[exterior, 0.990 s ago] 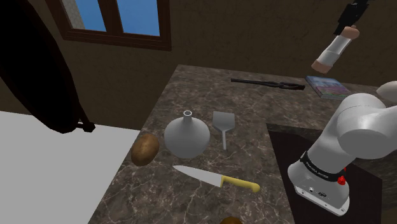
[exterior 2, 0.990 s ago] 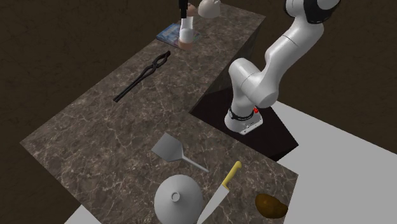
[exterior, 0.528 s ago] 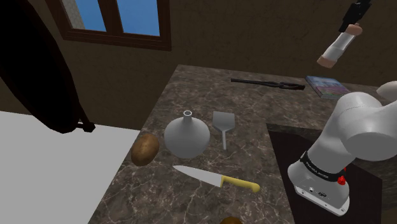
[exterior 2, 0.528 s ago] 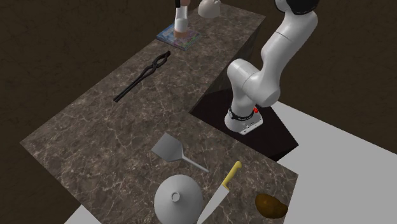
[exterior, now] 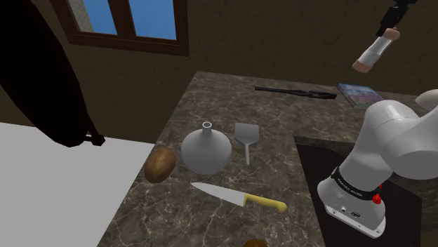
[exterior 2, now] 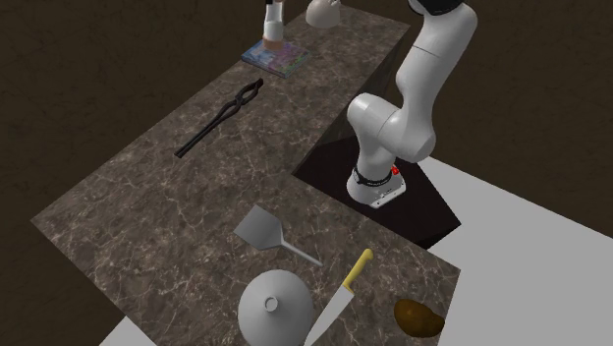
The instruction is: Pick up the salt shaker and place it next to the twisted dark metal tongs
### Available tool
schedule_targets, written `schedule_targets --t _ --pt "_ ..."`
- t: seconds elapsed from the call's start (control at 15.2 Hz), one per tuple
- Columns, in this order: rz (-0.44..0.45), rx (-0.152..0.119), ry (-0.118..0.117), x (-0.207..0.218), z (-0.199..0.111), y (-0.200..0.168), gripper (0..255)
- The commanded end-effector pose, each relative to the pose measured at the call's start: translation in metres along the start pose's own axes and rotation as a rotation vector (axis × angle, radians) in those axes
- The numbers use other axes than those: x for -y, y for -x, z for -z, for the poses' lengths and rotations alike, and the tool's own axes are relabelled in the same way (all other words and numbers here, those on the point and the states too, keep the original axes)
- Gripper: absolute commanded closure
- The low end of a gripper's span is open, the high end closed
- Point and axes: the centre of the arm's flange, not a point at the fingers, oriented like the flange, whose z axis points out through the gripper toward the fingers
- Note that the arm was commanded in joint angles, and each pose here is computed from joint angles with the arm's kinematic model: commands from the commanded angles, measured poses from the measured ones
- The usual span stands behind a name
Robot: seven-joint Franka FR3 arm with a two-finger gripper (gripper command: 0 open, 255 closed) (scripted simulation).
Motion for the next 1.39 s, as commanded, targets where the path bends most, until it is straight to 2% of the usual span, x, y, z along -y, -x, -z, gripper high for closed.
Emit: schedule_targets --t 0.0,1.32 --pt "0.000 0.000 0.001 -0.002 -0.008 0.001 255" --pt "0.000 0.000 0.001 0.000 -0.114 0.006 255"
